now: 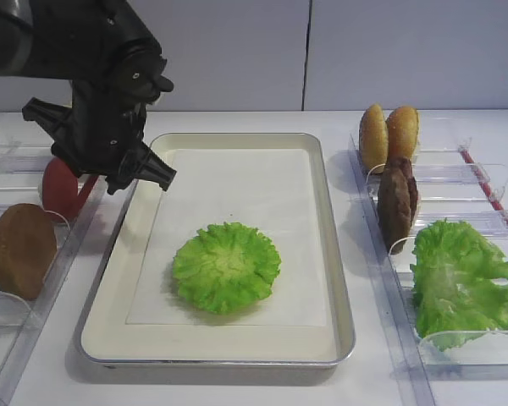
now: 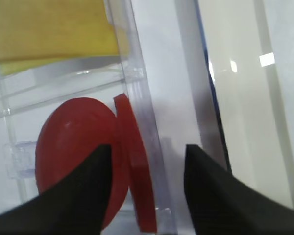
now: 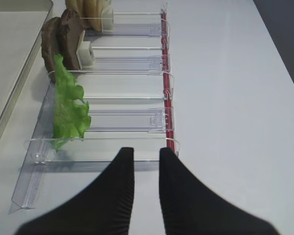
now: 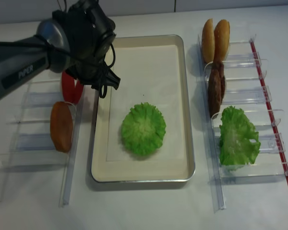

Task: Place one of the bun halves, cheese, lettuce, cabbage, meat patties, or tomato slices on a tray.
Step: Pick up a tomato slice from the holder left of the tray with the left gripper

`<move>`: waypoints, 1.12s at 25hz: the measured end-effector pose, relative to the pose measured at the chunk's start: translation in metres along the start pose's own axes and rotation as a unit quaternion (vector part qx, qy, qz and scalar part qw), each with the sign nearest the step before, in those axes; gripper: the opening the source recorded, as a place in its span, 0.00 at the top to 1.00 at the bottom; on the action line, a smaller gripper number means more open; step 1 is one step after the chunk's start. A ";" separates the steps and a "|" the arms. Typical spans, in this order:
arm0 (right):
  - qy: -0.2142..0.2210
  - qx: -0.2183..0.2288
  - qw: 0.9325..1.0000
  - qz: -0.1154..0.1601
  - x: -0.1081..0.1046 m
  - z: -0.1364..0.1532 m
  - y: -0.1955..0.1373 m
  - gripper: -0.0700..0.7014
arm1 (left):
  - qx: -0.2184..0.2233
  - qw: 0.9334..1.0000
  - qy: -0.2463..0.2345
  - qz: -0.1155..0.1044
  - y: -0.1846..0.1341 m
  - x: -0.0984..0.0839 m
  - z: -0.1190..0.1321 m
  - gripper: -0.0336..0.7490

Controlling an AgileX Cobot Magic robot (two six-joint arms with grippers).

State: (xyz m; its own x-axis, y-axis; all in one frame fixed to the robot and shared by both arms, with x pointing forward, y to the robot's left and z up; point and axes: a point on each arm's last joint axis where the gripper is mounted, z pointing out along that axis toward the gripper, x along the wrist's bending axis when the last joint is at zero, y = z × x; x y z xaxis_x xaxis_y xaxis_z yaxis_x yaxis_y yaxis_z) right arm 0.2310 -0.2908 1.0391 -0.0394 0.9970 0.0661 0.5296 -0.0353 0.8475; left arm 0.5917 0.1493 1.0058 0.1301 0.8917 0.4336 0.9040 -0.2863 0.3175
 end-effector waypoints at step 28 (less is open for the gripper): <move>0.000 0.000 1.000 0.000 0.000 0.000 0.000 0.72 | 0.001 0.999 0.031 -0.009 -0.006 0.001 -0.025 0.84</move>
State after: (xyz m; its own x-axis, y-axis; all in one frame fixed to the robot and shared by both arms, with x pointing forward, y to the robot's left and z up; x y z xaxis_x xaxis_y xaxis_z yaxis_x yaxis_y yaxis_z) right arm 0.2310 -0.2908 1.0391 -0.0394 0.9970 0.0661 0.5296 -0.0353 0.8475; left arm 0.5757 0.1432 1.0256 0.0878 0.8733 0.4792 0.9070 -0.2689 0.3240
